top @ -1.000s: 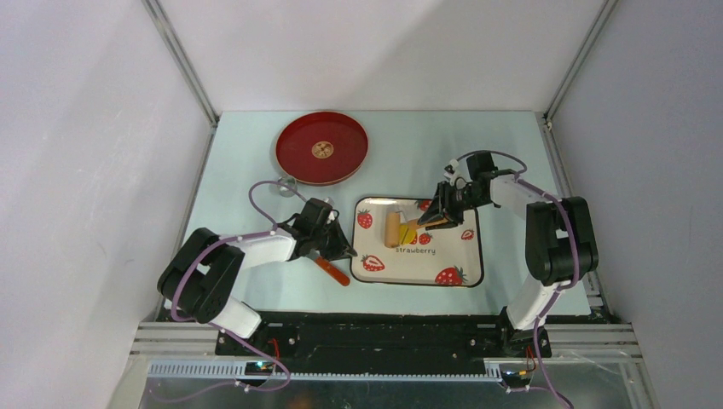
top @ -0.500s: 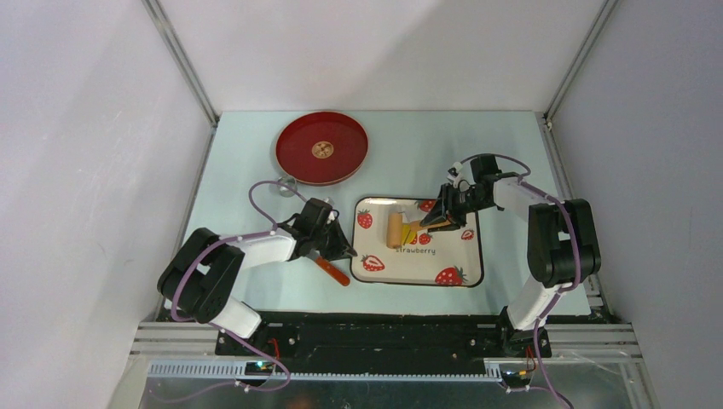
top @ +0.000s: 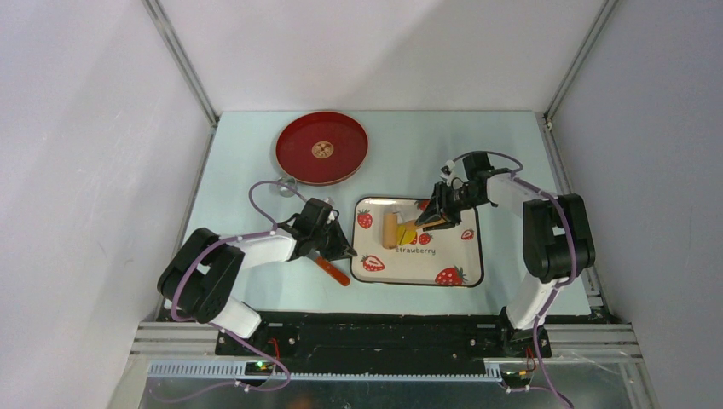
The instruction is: Roll out the dumpling wrappers from the dough
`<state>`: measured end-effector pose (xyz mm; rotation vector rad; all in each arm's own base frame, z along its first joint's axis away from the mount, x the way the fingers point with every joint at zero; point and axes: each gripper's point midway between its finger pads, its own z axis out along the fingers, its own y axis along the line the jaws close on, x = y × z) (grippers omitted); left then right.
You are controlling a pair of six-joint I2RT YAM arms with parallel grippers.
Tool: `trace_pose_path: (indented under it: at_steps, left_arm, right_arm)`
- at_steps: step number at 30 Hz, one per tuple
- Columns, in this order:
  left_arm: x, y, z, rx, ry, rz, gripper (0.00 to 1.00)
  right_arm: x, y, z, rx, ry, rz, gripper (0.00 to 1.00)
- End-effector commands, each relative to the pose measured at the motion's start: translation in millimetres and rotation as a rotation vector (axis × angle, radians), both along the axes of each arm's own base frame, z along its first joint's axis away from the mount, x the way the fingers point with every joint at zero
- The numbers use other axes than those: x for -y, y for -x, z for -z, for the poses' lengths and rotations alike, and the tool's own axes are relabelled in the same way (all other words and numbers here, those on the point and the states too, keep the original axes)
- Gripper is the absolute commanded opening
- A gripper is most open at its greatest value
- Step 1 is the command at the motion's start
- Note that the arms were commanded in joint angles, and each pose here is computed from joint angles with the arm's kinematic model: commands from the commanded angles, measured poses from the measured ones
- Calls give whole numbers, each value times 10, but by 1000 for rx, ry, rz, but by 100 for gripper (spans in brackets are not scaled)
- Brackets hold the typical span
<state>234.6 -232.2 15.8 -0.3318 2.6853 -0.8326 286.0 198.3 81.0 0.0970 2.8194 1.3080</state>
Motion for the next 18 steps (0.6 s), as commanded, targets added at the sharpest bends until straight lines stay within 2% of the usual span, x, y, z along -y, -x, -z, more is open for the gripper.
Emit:
trace_pose_path:
  at_steps: [1, 5, 8, 12, 14, 18]
  left_arm:
    - [-362, 132, 332, -79, -173, -58, 0]
    - [-363, 132, 332, -79, -174, -59, 0]
    - [-364, 133, 336, -79, -174, -58, 0]
    - [-365, 132, 334, -79, -175, -58, 0]
    - [-366, 132, 335, -79, -174, -59, 0]
    - [-367, 131, 339, -79, -176, -58, 0]
  right_arm:
    - [373, 339, 710, -132, 373, -19, 0]
    - [181, 269, 521, -40, 315, -78, 0]
    - [18, 171, 164, 82, 244, -103, 0]
    - [-215, 54, -527, 234, 11, -97, 0]
    - [-222, 8, -798, 286, -71, -77, 0]
    - [-48, -98, -1050, 330, -121, -7, 0]
